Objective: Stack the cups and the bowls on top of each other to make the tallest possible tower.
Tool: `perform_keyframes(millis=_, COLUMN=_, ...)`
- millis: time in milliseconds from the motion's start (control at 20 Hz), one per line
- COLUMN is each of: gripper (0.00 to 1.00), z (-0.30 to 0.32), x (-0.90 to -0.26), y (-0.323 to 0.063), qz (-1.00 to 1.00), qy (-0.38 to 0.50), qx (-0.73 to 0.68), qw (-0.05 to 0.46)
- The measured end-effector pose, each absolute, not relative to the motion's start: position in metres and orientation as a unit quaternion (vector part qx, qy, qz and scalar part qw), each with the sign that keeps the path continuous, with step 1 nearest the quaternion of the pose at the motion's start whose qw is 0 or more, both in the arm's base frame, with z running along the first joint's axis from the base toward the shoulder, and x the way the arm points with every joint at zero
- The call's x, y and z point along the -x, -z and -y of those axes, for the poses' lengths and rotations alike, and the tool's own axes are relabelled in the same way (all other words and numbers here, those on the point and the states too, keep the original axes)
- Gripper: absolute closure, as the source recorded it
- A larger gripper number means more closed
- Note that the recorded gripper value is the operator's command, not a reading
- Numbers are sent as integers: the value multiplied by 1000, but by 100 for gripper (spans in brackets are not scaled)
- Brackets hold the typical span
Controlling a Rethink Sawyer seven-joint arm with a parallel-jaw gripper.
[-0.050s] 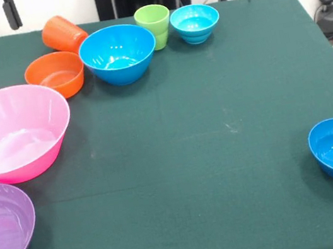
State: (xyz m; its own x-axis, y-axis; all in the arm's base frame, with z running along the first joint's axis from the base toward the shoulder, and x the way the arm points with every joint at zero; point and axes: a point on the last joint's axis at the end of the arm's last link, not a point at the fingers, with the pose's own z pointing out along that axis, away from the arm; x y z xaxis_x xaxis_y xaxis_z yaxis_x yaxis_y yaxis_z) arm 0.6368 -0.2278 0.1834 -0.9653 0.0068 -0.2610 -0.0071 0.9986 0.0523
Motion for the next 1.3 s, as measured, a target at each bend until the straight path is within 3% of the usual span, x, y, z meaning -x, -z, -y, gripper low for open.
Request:
perform_keyframes(millis=500, gripper=0, z=215, x=-638, y=-147, qz=-987, qy=-16, qx=41, qw=158)
perform_keyframes(millis=1300, gripper=0, z=204, x=-628, y=-107, qz=-988, qy=-51, qx=43, qw=143)
